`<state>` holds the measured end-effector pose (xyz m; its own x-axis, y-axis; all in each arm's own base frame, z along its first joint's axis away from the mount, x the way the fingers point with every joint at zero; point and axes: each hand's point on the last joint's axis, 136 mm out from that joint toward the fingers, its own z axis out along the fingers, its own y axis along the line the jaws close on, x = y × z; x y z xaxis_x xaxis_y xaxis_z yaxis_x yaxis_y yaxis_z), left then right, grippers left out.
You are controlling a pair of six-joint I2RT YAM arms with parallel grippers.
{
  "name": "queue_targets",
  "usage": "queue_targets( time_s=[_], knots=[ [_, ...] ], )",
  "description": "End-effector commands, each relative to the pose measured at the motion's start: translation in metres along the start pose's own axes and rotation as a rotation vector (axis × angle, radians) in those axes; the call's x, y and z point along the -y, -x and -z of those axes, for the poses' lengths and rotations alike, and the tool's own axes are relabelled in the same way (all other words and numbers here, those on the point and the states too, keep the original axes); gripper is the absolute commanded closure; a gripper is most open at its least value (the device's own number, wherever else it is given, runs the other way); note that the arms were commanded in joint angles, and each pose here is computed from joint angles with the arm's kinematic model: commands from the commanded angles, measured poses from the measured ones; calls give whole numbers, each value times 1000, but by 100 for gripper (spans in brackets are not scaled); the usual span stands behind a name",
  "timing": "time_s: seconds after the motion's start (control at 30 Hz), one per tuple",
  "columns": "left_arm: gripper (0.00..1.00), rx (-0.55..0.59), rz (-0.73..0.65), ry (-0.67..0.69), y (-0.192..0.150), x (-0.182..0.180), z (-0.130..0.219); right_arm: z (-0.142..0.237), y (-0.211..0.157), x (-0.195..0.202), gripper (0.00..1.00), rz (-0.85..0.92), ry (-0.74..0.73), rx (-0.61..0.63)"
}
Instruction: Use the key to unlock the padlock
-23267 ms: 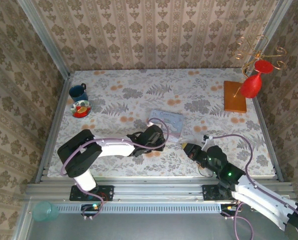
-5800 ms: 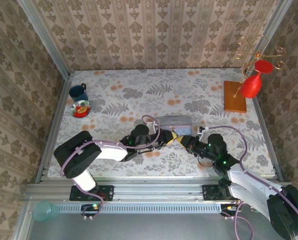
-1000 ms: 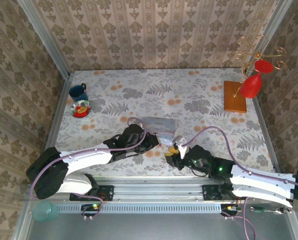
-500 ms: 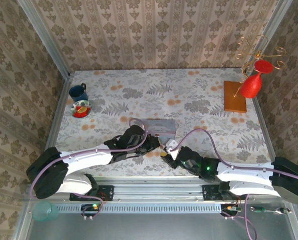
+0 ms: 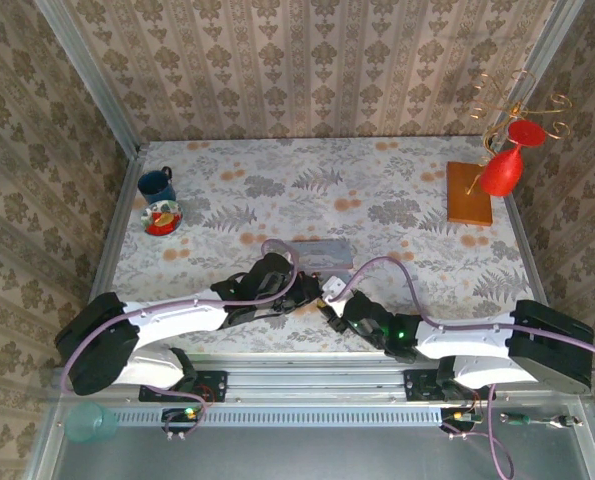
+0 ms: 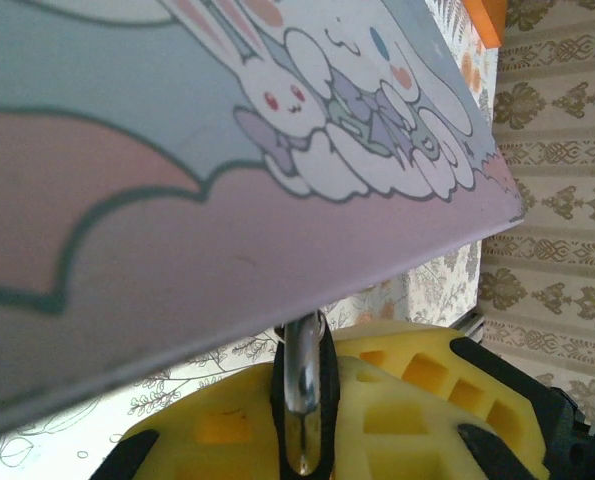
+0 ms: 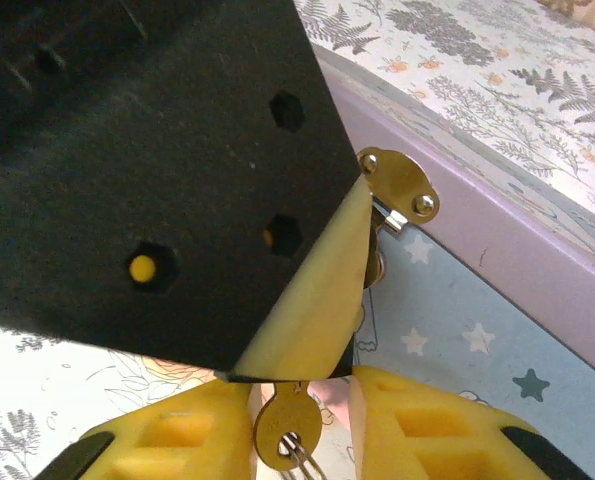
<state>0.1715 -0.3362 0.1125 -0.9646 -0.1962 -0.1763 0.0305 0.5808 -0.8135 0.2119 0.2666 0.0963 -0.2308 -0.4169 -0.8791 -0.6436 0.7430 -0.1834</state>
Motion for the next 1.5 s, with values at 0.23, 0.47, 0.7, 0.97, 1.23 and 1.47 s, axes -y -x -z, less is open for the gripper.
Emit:
queue_targets(
  time_s=[0.23,0.47,0.7,0.97,1.23,1.47],
  knots=[
    [100,-3,-30,-96,3,33,-4,3,17,21,84,-153,-122,84],
    [100,7,-37,-57,6,20,-7,9,21,6,89,-486,-2,93],
    [100,10,-66,-38,10,22,-8,9,2,-12,90,-658,98,31],
    [100,29,-95,43,16,4,-8,7,-9,-10,80,-612,61,-66],
    [100,22,-182,211,24,-23,-7,18,-21,6,53,-659,11,-67],
    [100,31,-233,408,28,-68,-7,38,-61,55,39,-881,-189,-162]
  ],
)
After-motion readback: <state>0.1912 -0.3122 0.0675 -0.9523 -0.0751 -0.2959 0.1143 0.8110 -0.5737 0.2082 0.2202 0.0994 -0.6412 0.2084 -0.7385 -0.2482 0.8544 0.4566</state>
